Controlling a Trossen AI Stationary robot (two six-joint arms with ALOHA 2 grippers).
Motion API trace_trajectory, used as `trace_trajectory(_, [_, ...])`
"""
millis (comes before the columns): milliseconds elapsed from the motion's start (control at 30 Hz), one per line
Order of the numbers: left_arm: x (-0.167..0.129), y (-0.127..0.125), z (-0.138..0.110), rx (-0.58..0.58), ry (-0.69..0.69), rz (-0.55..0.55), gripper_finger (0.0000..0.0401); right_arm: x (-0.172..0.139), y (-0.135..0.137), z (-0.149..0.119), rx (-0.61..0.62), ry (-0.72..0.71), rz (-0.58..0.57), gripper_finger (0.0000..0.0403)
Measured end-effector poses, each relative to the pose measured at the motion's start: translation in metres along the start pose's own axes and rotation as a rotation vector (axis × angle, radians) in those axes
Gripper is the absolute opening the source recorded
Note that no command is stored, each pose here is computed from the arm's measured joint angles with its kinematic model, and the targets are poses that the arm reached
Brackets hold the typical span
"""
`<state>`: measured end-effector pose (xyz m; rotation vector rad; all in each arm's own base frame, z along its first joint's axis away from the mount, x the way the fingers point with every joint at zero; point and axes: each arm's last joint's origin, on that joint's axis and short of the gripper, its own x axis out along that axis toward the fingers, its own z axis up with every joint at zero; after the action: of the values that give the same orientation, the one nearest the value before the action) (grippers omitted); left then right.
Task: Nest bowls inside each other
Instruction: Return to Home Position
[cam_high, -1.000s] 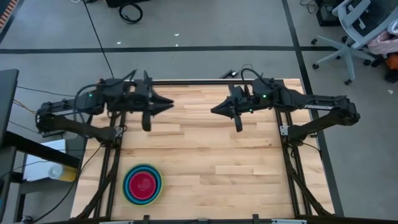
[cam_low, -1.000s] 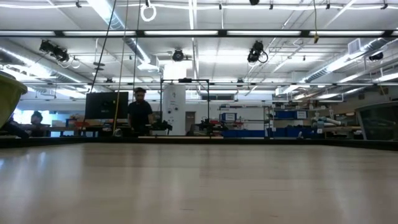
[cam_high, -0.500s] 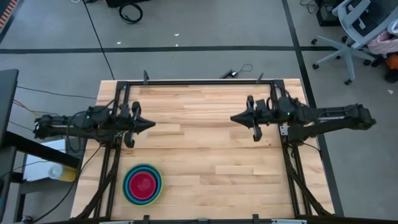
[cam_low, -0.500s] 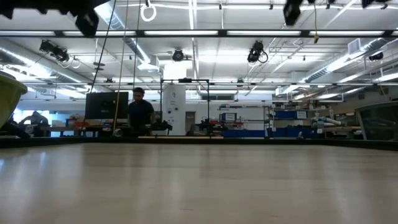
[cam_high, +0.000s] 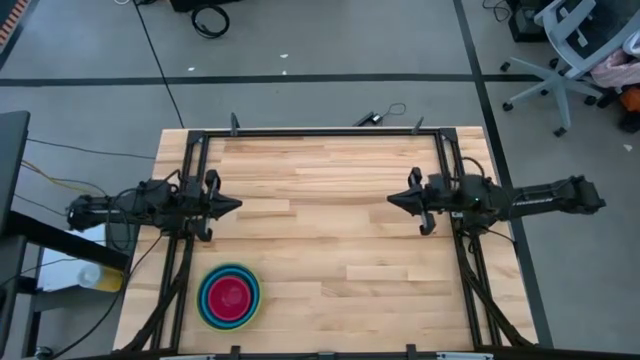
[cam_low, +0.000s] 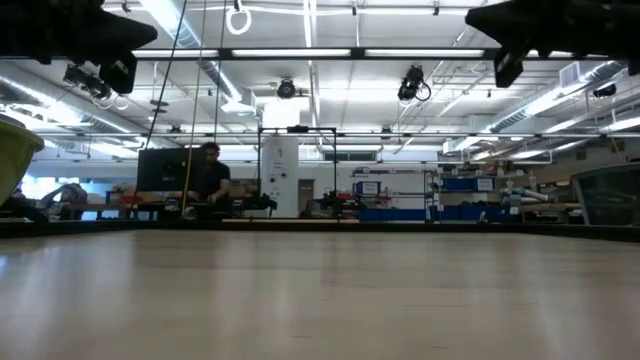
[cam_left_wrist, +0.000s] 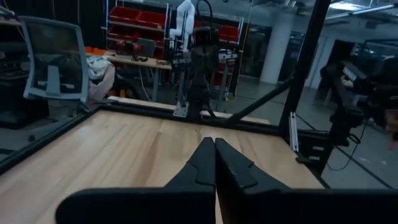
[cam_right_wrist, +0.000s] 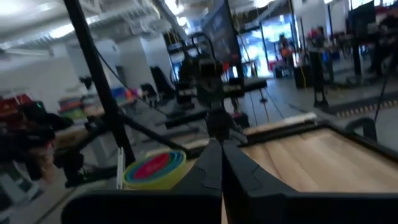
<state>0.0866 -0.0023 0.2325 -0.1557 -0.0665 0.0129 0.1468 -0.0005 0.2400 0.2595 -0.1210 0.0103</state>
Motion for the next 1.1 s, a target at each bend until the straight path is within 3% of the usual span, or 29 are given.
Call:
trace_trajectory(267, [-0.009,0.001,-0.002,0.007,-0.004,0.019,0.0000,-0.027,-0.004,-0.011,-0.001,-0.087,0.013,0.0001])
trace_trajectory(533, [-0.011,0.003,-0.005,0.024,0.013,0.043,0.0000,-0.041,-0.007,-0.024,0.023,0.043,-0.001,0.0001])
trace_trajectory(733, [-0.002,0.006,-0.028,-0.012,-0.007,0.040,0.0000,-0.047,-0.009,-0.029,0.036,0.045,-0.001,0.0001])
trace_trajectory(1100, [0.005,0.008,-0.048,-0.017,-0.044,0.037,0.0000,-0.047,-0.016,-0.058,0.111,0.048,0.001,0.0001])
